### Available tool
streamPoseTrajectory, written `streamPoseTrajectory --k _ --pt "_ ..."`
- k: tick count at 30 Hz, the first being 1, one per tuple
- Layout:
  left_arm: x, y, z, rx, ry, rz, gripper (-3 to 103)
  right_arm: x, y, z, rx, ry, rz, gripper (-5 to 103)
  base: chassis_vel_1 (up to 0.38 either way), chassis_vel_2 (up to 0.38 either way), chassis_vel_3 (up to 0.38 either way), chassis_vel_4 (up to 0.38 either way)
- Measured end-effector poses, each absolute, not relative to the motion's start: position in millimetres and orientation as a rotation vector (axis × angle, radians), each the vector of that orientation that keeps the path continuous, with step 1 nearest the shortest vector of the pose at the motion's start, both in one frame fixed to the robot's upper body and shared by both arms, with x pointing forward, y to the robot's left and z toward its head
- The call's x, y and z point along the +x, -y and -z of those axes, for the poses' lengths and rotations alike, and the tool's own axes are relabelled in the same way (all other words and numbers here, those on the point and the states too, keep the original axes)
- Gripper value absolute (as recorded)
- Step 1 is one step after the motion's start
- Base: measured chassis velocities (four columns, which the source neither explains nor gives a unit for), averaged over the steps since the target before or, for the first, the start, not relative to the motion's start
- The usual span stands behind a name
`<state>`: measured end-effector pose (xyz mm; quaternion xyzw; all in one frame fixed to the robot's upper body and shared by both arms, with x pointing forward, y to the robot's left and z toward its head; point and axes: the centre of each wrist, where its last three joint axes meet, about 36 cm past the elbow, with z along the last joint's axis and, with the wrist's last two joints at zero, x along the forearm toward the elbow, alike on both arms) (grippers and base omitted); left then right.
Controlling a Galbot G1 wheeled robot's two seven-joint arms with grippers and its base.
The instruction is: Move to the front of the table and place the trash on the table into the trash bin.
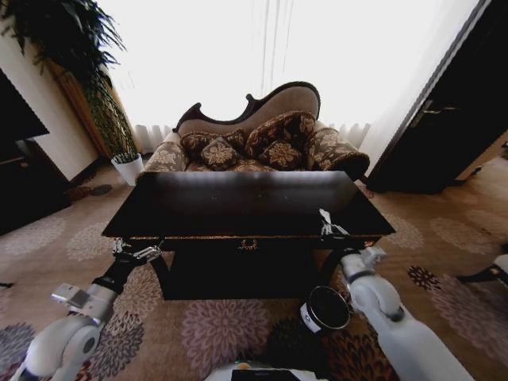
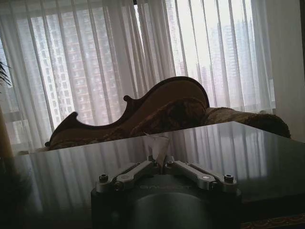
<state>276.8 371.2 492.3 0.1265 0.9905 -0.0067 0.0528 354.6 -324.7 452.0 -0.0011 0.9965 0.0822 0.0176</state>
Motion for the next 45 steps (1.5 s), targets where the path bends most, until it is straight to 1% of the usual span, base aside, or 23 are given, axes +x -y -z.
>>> streamPoseTrajectory --k 4,8,10,13,18,21,25,27,30,31,32,35,38,39,40,45 --pt "276.8 -371.2 -492.3 0.384 -3.011 0.02 100 347.4 331.3 -448.4 0.051 -3.076 -0.275 0 0.0 0.0 0.0 0.0" --pt "276.8 -371.1 -492.3 0.385 -3.011 0.02 100 320.3 334.8 -428.8 0.152 -3.052 -0.329 0 0.0 0.0 0.0 0.0" --pt "276.8 -371.1 -492.3 0.385 -3.011 0.02 100 315.2 333.4 -424.6 0.167 -3.053 -0.348 0 0.0 0.0 0.0 0.0" --pt "276.8 -371.1 -492.3 0.385 -3.011 0.021 100 291.5 324.9 -398.6 0.248 -3.046 -0.4 0 0.0 0.0 0.0 0.0" --pt "276.8 -371.1 -492.3 0.385 -3.011 0.02 100 273.5 311.7 -375.6 0.254 -3.031 -0.454 0 0.0 0.0 0.0 0.0" --pt "276.8 -371.1 -492.3 0.385 -3.011 0.02 100 267.9 305.1 -364.0 0.251 -3.043 -0.454 0 0.0 0.0 0.0 0.0" --pt "276.8 -371.1 -492.3 0.385 -3.011 0.02 100 260.2 292.9 -330.5 0.253 -3.106 -0.438 0 0.0 0.0 0.0 0.0" --pt "276.8 -371.1 -492.3 0.385 -3.011 0.02 100 256.7 287.2 -300.3 0.237 -3.158 -0.368 0 0.0 0.0 0.0 0.0" --pt "276.8 -371.2 -492.3 0.385 -3.011 0.02 100 257.9 286.9 -282.8 0.232 -3.191 -0.337 0 0.0 0.0 0.0 0.0" --pt "276.8 -371.1 -492.3 0.385 -3.011 0.02 100 260.6 289.6 -263.8 0.232 -3.222 -0.278 0 0.0 0.0 0.0 0.0" --pt "276.8 -371.1 -492.3 0.385 -3.011 0.02 100 260.6 289.6 -263.8 0.232 -3.222 -0.278 0 0.0 0.0 0.0 0.0" --pt "276.8 -371.2 -492.3 0.385 -3.011 0.02 100 265.6 300.2 -231.5 0.211 -3.25 -0.094 0 0.0 0.0 0.0 0.0" --pt "276.8 -371.1 -492.3 0.385 -3.011 0.021 100 265.2 306.7 -212.1 0.186 -3.273 -0.017 0 0.0 0.0 0.0 0.0" --pt "276.8 -371.1 -492.3 0.385 -3.011 0.02 100 272.0 318.7 -196.3 0.131 -3.246 0.14 0 0.0 0.0 0.0 0.0" --pt "276.8 -371.1 -492.3 0.385 -3.011 0.02 100 274.7 323.1 -191.5 0.118 -3.233 0.196 0 0.0 0.0 0.0 0.0" --pt "276.8 -371.1 -492.3 0.384 -3.011 0.021 100 279.8 338.0 -177.9 0.108 -3.216 0.329 0 0.0 0.0 0.0 0.0"
